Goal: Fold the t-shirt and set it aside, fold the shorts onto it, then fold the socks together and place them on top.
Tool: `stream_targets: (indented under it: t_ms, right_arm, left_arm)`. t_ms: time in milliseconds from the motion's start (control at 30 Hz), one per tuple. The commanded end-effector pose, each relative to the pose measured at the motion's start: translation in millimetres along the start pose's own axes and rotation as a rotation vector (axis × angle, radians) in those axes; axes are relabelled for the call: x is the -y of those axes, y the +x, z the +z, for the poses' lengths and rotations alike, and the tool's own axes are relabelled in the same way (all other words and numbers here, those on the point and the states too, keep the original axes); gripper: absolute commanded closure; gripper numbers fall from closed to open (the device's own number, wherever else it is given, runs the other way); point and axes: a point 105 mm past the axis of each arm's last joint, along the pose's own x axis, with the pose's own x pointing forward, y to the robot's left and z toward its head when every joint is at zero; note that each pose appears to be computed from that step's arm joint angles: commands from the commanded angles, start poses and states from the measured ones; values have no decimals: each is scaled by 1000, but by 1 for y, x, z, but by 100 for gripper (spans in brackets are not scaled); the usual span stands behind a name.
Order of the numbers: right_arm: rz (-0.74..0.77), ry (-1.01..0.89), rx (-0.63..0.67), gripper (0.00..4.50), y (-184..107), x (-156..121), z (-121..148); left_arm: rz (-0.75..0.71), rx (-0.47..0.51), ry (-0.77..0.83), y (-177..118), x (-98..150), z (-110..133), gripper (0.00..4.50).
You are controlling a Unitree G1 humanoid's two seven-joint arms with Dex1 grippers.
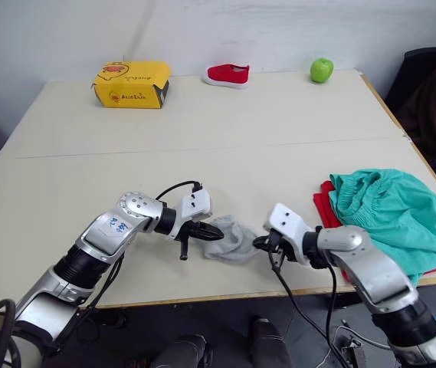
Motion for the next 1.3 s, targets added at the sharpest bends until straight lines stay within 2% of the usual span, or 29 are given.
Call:
stream_targets:
  t_ms: [33,100,200,300,467,500,767,933,1067,1200,1300]
  right_arm:
    - [36,219,52,433,-20,-8,5]
    - [45,345,57,390,-26,-9,1]
    - [85,592,40,295,-24,-18,-18]
    - [159,697,57,194,-16,-31,-20]
    - [181,856,126,21,11,-23,-18]
    - [186,890,123,6,17,-21,-19]
    - [212,1016,116,6,72,-8,6]
    - [194,999,65,6,90,-11,8]
    - [151,979,15,103,94,-11,-3]
    - [148,964,28,250,92,-8,-1]
    - [145,957,41,341,90,-5,2]
  left_arm:
    - [-2,-9,9,2,2,-2,449]
    - [-4,-10,11,2,2,-3,450]
    - [-2,-18,23,3,2,-5,450]
    - [-3,-21,28,3,3,-5,450]
    - [2,-33,52,4,3,-7,450]
    - [3,-33,53,4,3,-7,450]
    - [12,-33,57,3,2,-7,450]
    - [22,-35,57,1,1,-8,450]
    - [37,-34,55,-2,0,-8,450]
    - [48,-32,50,-4,-3,-9,450]
    - [59,-24,46,-6,-4,-9,450]
